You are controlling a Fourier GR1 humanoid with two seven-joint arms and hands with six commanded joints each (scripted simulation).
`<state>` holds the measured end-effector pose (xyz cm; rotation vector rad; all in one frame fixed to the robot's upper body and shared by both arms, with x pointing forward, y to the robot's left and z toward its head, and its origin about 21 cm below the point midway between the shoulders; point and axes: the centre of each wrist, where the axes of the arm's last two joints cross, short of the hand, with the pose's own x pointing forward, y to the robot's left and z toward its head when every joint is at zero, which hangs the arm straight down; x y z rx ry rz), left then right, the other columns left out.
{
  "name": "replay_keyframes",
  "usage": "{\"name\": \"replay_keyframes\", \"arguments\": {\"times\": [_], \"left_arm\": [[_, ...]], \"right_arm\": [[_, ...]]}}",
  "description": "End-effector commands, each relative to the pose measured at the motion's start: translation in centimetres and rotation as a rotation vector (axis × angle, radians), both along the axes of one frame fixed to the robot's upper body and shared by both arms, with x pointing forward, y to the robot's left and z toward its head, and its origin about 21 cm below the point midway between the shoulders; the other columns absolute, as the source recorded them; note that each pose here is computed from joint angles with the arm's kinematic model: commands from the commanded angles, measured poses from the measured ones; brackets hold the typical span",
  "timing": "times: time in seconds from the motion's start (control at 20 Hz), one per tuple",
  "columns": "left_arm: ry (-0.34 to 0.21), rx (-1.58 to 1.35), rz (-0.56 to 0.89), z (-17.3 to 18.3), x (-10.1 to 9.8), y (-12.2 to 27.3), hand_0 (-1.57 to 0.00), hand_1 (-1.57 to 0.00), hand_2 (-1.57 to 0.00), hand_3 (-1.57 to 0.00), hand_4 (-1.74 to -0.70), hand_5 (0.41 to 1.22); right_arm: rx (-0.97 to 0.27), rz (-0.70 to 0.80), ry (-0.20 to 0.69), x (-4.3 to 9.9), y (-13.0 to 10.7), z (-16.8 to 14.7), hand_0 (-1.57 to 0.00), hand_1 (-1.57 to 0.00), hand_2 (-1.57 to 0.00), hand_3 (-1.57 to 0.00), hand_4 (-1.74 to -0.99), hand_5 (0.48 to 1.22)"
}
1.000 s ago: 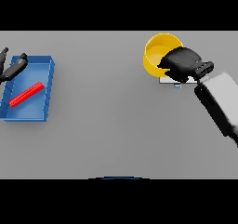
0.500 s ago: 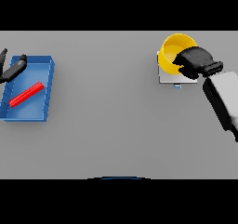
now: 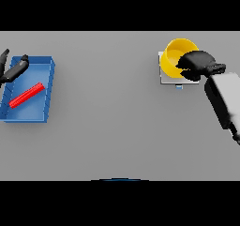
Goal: Pick up the red beaker and tilt it to pour out 1 green nut into yellow bowl. Pick up the yellow bowl and place it on the metallic measuring scale.
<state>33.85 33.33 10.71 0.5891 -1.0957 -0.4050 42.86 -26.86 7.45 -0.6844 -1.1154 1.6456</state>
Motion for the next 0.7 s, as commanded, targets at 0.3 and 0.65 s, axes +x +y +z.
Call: {"name": "replay_keyframes", "arguments": {"times": [0.3,0.65], "left_arm": [[0.004,0.000,0.000,-0.38,0.29,-0.06,0.00,0.00,0.00,0.00,-0.73,0.723],[-0.002,-0.009,0.011,-0.17,0.23,-0.02,0.00,0.00,0.00,0.00,-0.72,0.699]], "right_arm": [[0.011,-0.046,0.049,0.14,-0.54,0.17,-0.46,-0.70,-0.80,-0.67,-1.563,0.971],[-0.036,-0.013,0.071,0.47,0.06,0.09,-0.10,-0.16,-0.25,-0.38,-1.442,0.814]]}}
